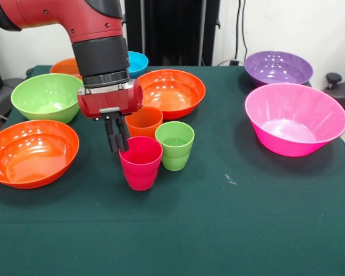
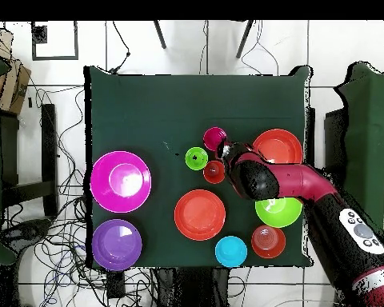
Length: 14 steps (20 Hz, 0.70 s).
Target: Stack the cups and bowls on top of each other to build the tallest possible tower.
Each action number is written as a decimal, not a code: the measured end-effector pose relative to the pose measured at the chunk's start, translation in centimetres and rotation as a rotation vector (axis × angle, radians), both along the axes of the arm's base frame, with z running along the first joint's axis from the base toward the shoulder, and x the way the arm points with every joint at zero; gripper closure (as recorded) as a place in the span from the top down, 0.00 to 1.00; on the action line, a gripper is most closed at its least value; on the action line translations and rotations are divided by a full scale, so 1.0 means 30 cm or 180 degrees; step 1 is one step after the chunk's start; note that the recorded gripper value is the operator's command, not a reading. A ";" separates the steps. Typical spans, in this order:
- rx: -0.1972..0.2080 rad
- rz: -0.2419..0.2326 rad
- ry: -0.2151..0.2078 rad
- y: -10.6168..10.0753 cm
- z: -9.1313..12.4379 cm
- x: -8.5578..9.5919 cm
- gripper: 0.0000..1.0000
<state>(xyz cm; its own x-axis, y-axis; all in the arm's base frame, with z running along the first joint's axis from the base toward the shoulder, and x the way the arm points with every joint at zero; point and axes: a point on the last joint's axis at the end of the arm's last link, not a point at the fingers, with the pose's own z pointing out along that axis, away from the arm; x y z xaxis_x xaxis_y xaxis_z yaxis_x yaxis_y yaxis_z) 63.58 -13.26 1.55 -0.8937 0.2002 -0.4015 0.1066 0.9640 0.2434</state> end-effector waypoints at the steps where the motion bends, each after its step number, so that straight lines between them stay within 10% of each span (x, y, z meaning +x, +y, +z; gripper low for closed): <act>1: 0.0004 0.0004 0.0007 0.003 -0.001 -0.004 0.00; 14: 0.0012 -0.0017 0.0018 -0.010 -0.003 -0.015 0.00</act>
<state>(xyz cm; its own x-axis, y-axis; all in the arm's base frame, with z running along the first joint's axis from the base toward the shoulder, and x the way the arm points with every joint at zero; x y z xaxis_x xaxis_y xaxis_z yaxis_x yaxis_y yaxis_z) 63.14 -13.57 1.47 -0.8950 0.2065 -0.3955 0.1132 0.9625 0.2464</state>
